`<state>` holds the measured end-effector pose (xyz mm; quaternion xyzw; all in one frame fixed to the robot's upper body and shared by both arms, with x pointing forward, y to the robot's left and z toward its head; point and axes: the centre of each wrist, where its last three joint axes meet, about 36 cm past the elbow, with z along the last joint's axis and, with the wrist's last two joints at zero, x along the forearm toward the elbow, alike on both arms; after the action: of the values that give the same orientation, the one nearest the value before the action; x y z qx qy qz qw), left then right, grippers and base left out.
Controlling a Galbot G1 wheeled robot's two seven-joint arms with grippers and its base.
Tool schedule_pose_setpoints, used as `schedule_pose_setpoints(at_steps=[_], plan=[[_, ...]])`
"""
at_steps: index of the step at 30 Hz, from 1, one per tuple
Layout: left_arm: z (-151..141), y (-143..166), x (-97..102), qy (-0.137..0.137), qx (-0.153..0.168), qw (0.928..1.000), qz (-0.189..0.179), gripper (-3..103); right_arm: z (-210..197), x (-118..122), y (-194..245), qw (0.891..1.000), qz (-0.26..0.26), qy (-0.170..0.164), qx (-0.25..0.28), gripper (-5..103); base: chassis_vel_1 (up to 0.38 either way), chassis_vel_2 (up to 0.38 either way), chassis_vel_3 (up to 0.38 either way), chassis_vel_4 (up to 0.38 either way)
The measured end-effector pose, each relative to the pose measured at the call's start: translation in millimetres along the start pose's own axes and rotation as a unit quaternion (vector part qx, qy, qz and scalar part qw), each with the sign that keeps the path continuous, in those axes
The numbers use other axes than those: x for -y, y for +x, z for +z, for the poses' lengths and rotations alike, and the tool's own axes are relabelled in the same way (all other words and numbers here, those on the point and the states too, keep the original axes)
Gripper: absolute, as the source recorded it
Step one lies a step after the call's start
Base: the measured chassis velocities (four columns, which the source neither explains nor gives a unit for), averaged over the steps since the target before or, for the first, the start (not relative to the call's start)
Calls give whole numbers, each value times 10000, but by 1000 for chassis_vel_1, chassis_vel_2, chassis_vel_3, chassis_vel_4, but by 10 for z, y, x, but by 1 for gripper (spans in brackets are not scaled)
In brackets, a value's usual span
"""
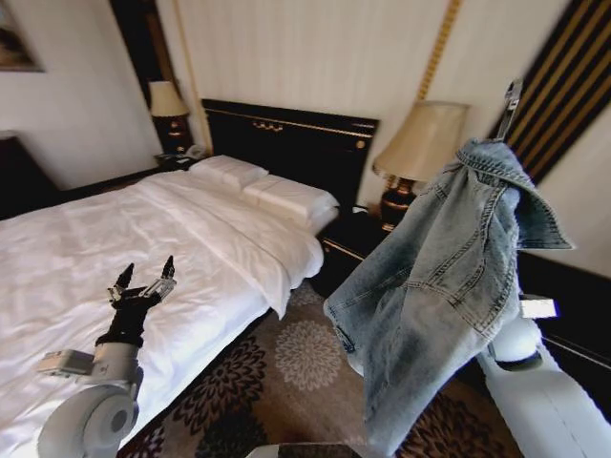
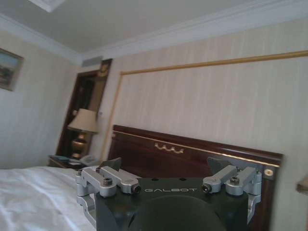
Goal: Pick up the clothes from the bed and hang them on the clothes hanger.
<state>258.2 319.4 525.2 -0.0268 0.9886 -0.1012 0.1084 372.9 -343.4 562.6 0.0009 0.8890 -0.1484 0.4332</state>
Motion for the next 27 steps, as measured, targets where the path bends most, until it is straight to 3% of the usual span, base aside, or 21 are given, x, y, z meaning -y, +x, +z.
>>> schedule_pose_setpoints(at_steps=[27], plan=[[-68, 39, 30, -55, 45, 9999, 88, 100, -108, -18, 49, 10000, 24, 0, -28, 17, -125, -124, -124, -129]])
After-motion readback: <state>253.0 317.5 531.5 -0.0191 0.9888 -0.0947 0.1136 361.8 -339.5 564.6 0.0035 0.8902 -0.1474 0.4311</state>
